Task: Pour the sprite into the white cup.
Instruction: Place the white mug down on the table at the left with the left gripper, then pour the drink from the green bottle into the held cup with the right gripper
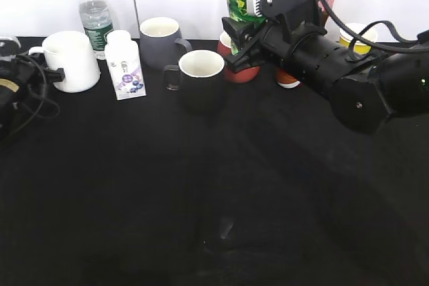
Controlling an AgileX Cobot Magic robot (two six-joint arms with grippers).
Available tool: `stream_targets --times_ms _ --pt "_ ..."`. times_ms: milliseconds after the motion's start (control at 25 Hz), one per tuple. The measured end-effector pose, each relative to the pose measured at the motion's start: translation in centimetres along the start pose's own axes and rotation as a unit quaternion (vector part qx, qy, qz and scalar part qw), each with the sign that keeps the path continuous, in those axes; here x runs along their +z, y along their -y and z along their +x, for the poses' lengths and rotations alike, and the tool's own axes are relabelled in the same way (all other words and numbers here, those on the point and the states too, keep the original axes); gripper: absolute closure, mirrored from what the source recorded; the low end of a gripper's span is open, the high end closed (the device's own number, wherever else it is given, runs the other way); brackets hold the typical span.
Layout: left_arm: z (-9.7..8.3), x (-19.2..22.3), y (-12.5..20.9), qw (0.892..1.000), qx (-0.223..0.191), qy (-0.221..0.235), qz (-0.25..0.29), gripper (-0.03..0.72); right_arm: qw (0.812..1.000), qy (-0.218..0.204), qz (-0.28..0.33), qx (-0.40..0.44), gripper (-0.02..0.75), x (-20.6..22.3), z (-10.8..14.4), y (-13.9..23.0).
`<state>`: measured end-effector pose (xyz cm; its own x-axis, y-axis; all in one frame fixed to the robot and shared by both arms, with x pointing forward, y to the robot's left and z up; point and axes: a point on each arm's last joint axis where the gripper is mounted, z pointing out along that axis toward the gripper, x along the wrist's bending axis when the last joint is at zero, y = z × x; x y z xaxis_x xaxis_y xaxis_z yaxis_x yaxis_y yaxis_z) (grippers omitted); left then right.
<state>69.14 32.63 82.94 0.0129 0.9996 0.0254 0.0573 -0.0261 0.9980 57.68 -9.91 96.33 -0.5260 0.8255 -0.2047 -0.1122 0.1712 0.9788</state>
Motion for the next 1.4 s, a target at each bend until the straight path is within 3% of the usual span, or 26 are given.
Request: stream_targets --times_ms 80,200,280,520,600,720,960,1040,1160,1320,1400 --pt "0.0 -0.6 0.3 1.0 -0.005 0.0 -0.001 0.552 1.0 0.0 0.0 0.0 0.36 0.0 0.0 0.0" --pt "-0.1 -0.7 0.2 1.0 -0.007 0.0 -0.012 0.366 1.0 0.0 0.0 0.0 0.36 0.0 0.0 0.0" --pt "-0.1 -1.3 0.6 1.0 -0.008 -0.001 -0.005 0.319 1.0 0.0 0.0 0.001 0.36 0.0 0.0 0.0" --pt "-0.6 -6.5 -0.2 0.999 -0.012 0.008 0.031 0.309 1.0 0.019 0.003 0.015 0.361 0.0 -0.3 0.1" --pt "-1.2 -9.3 -1.8 0.999 -0.011 0.028 0.045 0.309 0.997 0.057 0.01 0.045 0.361 0.0 -1.0 0.2" --pt "-2.9 -12.9 -5.7 0.998 -0.014 0.057 0.023 0.309 0.984 0.137 0.036 0.107 0.361 -1.8 -2.9 1.0" --pt "-6.2 -16.1 -7.9 0.988 0.009 0.152 0.01 0.309 0.953 0.263 0.076 0.131 0.361 -7.0 -10.8 4.5" --pt "-6.7 -16.3 -8.0 0.986 0.011 0.166 0.009 0.309 0.95 0.27 0.072 0.139 0.361 -6.8 -11.9 7.0" --pt "-7.2 -16.4 -7.9 0.983 0.013 0.184 0.01 0.309 0.957 0.237 0.1 0.133 0.361 -4.1 -11.7 11.2" --pt "-7.2 -16.5 -7.9 0.982 0.014 0.187 0.01 0.309 0.957 0.232 0.107 0.135 0.361 -0.7 -12.2 15.1" --pt "-7.2 -16.5 -7.9 0.982 0.014 0.187 0.01 0.309 0.958 0.232 0.103 0.133 0.335 -0.4 -12.3 15.2"
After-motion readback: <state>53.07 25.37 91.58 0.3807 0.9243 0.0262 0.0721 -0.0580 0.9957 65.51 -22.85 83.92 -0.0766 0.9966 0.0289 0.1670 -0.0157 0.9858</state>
